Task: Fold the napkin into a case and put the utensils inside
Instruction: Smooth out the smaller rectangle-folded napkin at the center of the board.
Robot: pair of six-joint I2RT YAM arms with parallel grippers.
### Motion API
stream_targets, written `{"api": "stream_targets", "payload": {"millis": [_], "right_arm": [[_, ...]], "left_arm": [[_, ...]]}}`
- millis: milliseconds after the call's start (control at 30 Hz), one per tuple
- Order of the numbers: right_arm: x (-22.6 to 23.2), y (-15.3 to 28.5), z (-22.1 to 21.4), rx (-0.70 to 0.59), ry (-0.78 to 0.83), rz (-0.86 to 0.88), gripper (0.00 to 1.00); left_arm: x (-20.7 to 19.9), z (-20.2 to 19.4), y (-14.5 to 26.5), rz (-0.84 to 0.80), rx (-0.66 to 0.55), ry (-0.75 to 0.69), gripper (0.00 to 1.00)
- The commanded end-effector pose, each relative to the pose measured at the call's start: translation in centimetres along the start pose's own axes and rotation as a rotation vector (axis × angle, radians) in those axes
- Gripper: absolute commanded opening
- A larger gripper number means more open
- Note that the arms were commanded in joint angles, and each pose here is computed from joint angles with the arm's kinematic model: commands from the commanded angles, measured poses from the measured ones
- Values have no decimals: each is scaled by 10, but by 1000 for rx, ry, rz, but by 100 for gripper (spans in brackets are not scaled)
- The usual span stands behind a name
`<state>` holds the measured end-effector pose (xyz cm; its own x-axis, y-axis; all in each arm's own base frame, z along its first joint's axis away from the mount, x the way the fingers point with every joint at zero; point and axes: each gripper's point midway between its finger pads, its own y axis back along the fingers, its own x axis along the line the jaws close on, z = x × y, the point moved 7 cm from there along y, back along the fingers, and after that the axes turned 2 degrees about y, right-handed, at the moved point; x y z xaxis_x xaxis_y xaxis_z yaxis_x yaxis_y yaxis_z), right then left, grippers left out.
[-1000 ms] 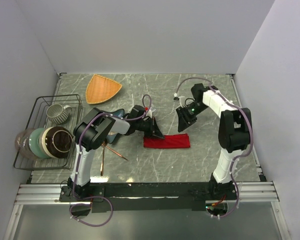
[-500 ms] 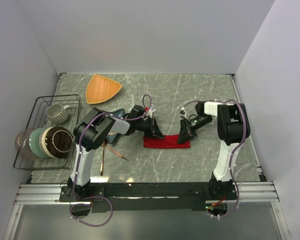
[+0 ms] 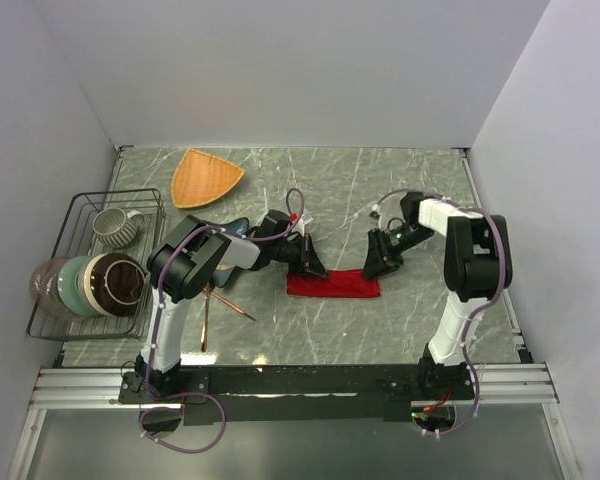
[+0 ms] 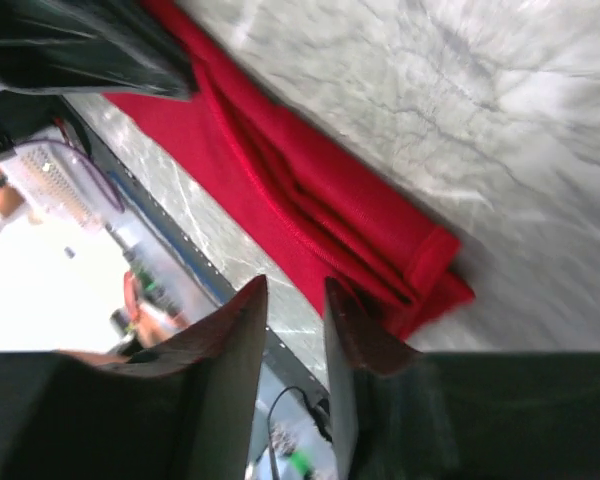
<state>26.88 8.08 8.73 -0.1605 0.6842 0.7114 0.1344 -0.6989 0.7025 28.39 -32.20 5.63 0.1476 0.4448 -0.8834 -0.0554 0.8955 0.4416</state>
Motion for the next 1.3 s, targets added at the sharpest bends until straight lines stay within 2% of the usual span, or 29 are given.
{"api": "stream_targets", "payload": {"millis": [0,100,133,167,300,467,833,967,1133,1233,1267], "right_arm": [[18,44,15,-151,172,-64,46],[10,52,20,-204,191,-112,65],[9,52,22,-210,192,-118,66],[6,49,24,-203,187,-118,72],[-4,44,30,-187,179,-121,77],[-1,37,31,-168,174,-65,65],[-9,23,26,-111,120,-35,61],[-5,26,28,-122,122,-20,47],[6,32,24,-128,138,6,37],[5,31,21,-122,142,4,29],[4,30,21,-122,143,2,24]], "left_arm": [[10,1,0,32,-22,-48,1],[11,1,0,32,-20,-59,1],[10,1,0,30,-16,-58,1],[11,-1,-1,30,-12,-57,1],[12,-1,-1,29,-9,-57,1],[12,0,-2,30,-6,-69,1],[8,2,-2,18,-10,-84,1],[7,2,-1,18,-13,-89,1],[4,4,0,8,-25,-104,1],[-2,7,0,-10,-34,-125,3],[-6,7,0,-27,-37,-141,7]]}}
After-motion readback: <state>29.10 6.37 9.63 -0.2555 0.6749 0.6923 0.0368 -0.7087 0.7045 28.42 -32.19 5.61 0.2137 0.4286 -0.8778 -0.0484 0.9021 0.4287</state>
